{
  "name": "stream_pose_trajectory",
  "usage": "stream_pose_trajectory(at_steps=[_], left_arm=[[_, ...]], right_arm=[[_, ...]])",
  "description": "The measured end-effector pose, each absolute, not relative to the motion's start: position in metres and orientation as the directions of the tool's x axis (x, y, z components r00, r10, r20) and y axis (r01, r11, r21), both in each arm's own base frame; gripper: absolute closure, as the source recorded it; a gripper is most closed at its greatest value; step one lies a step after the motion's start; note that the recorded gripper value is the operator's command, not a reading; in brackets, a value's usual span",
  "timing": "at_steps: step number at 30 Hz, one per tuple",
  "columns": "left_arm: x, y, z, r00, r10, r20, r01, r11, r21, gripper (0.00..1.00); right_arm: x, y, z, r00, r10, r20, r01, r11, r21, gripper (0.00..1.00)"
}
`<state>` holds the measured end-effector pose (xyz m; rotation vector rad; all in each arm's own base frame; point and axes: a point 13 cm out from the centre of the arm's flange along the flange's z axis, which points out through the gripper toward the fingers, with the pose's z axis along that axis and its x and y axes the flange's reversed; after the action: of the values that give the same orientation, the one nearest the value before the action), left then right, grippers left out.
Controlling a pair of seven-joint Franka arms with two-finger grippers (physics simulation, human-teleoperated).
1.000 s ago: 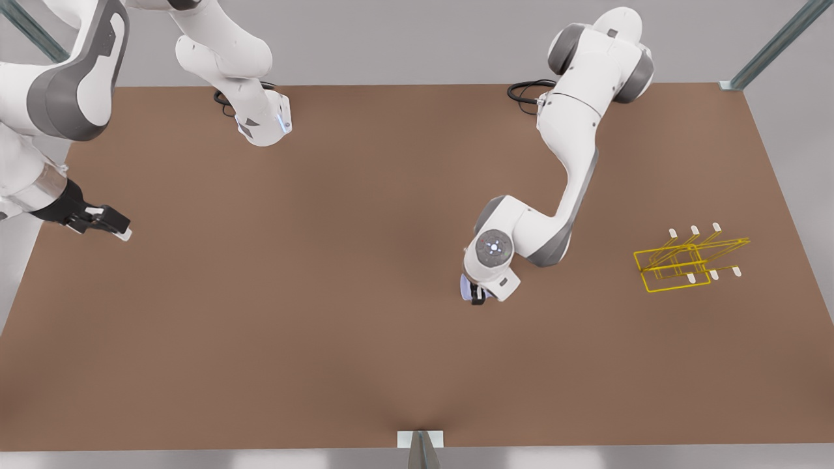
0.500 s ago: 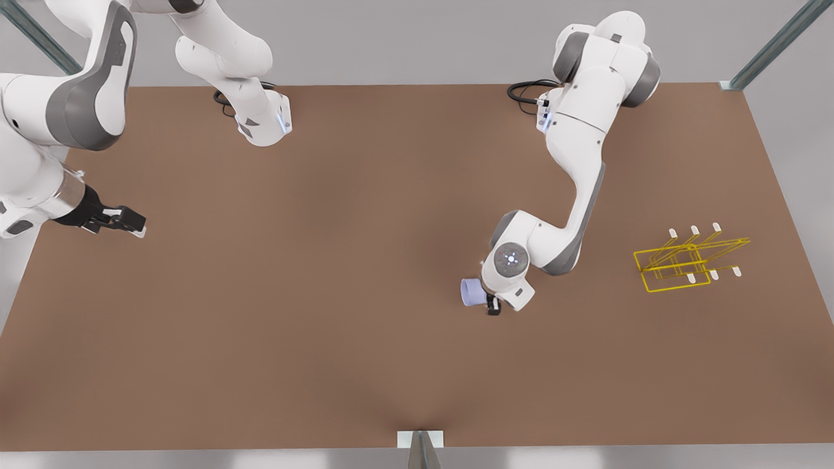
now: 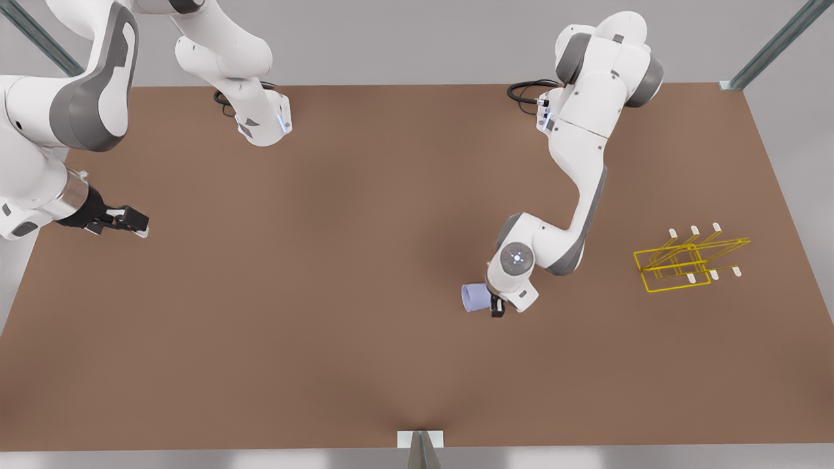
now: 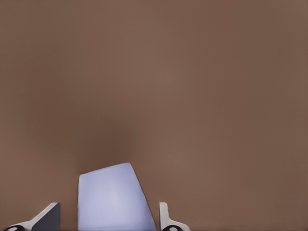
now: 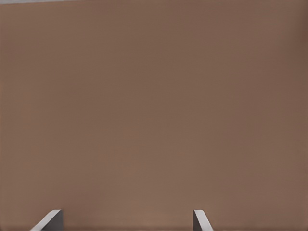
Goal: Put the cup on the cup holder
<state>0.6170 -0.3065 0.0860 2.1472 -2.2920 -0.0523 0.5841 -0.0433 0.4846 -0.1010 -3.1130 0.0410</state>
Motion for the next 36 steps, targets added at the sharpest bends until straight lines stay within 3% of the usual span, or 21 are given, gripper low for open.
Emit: stream_pose_trajectory(at_steps=[9, 10, 11, 16, 21, 29, 36], left_arm=[[0.619, -0.309, 0.052, -0.067, -0.998, 0.011, -0.997, 0.068, 0.021, 0.0], [0.618, -0.311, 0.051, -0.07, -0.997, 0.013, -0.997, 0.07, 0.019, 0.02], [0.618, -0.314, 0.05, -0.074, -0.997, 0.018, -0.997, 0.074, 0.018, 0.24], [0.621, -0.32, 0.057, -0.088, -0.996, 0.031, -0.996, 0.088, 0.004, 0.24], [0.637, -0.316, 0.116, -0.102, -0.995, 0.022, -0.995, 0.101, -0.023, 0.24], [0.624, -0.228, 0.157, -0.236, -0.927, -0.292, -0.971, 0.217, 0.098, 0.23], [0.608, -0.171, 0.215, -0.271, -0.798, -0.538, -0.962, 0.202, 0.185, 0.23]], right_arm=[[0.584, -0.045, 0.485, -0.998, 0.061, 0.028, 0.06, 0.998, -0.028, 0.0], [0.583, -0.044, 0.484, -0.998, 0.06, 0.029, 0.06, 0.998, -0.028, 0.0], [0.583, -0.044, 0.485, -0.998, 0.06, 0.028, 0.059, 0.998, -0.028, 0.0], [0.583, -0.045, 0.485, -0.998, 0.058, 0.03, 0.057, 0.998, -0.029, 0.0], [0.584, -0.045, 0.484, -0.998, 0.056, 0.03, 0.055, 0.998, -0.029, 0.0], [0.585, -0.044, 0.486, -0.998, 0.052, 0.026, 0.051, 0.998, -0.029, 0.0], [0.584, -0.042, 0.486, -0.998, 0.049, 0.028, 0.048, 0.998, -0.028, 0.0]])
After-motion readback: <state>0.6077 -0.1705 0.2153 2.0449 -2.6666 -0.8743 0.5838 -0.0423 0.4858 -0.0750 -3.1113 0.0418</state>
